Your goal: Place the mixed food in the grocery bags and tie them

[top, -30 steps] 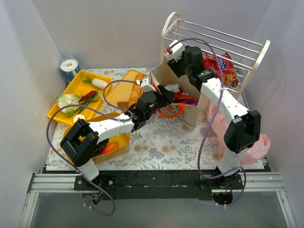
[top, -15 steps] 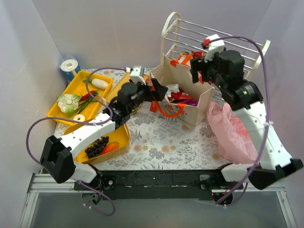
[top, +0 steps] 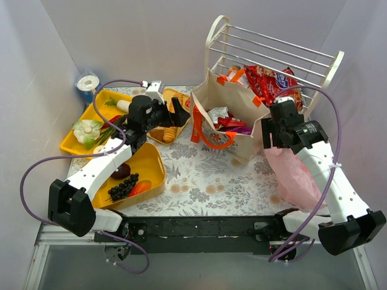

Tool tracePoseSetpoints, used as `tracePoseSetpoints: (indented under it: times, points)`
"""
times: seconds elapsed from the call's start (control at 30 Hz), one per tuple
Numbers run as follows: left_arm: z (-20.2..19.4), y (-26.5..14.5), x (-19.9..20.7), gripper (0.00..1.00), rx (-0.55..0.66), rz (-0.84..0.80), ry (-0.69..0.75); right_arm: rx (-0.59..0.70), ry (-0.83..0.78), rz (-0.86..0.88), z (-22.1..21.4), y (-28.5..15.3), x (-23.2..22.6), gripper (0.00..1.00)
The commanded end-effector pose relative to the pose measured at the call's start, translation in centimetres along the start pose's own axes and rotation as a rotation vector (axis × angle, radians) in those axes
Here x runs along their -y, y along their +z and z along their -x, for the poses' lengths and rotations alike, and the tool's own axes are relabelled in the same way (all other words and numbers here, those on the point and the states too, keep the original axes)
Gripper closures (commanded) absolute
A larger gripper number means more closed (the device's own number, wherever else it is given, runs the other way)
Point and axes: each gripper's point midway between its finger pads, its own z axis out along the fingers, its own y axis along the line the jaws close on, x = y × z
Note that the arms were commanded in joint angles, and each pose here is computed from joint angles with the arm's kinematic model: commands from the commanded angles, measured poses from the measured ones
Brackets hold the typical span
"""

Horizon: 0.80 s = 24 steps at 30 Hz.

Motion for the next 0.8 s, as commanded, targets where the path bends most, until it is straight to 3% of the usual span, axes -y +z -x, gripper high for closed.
tracePoseSetpoints:
  times: [0.0, 0.1, 0.13, 0.17, 0.3, 0.47, 0.53, 0.57, 0.6, 0.63, 0.67, 0.77]
  points:
    - [1.4, -1.8, 0.8, 0.02, 0.042, -0.020, 0.055, -0.069, 0.031, -0.077, -2.8, 0.6, 1.1, 0.20]
    - [1.4, -1.9, 1.2, 0.02, 0.042, -0.040, 0.046, -0.096, 0.029, -0.119, -3.2, 0.4, 1.8, 0.70]
    - [1.5, -1.9, 1.3, 0.02, 0.043, -0.045, 0.044, -0.079, 0.038, -0.114, -2.5, -0.1, 1.9, 0.94]
    - [1.4, -2.0, 1.4, 0.02, 0.040, -0.048, 0.045, -0.066, 0.041, -0.110, -2.0, -0.8, 2.1, 0.99]
    - [2.0, -2.4, 1.2, 0.02, 0.065, -0.029, 0.058, 0.158, 0.096, -0.113, 5.2, -6.8, 4.9, 0.99]
    - [3.0, -3.3, 1.2, 0.02, 0.106, -0.012, 0.076, 0.616, 0.218, -0.025, 15.7, -18.3, 8.3, 0.99]
    - [3.5, -3.5, 1.0, 0.02, 0.123, 0.001, 0.081, 0.856, 0.277, 0.069, 19.3, -23.1, 8.7, 0.99]
    - [3.4, -3.6, 0.9, 0.02, 0.123, 0.006, 0.082, 0.913, 0.271, 0.118, 20.1, -23.5, 7.8, 0.99]
    - [3.8, -3.8, 0.9, 0.02, 0.136, 0.012, 0.086, 1.019, 0.249, 0.242, 20.3, -26.1, 6.6, 0.99]
    - [3.9, -4.0, 1.0, 0.02, 0.142, 0.011, 0.085, 1.182, 0.282, 0.308, 22.3, -29.2, 6.6, 0.99]
    - [4.0, -4.1, 1.0, 0.02, 0.146, 0.012, 0.087, 1.203, 0.253, 0.370, 22.5, -28.9, 5.1, 0.99]
    - [4.8, -4.8, 1.5, 0.02, 0.170, 0.002, 0.077, 1.349, 0.130, 0.627, 24.0, -33.4, 1.4, 0.99]
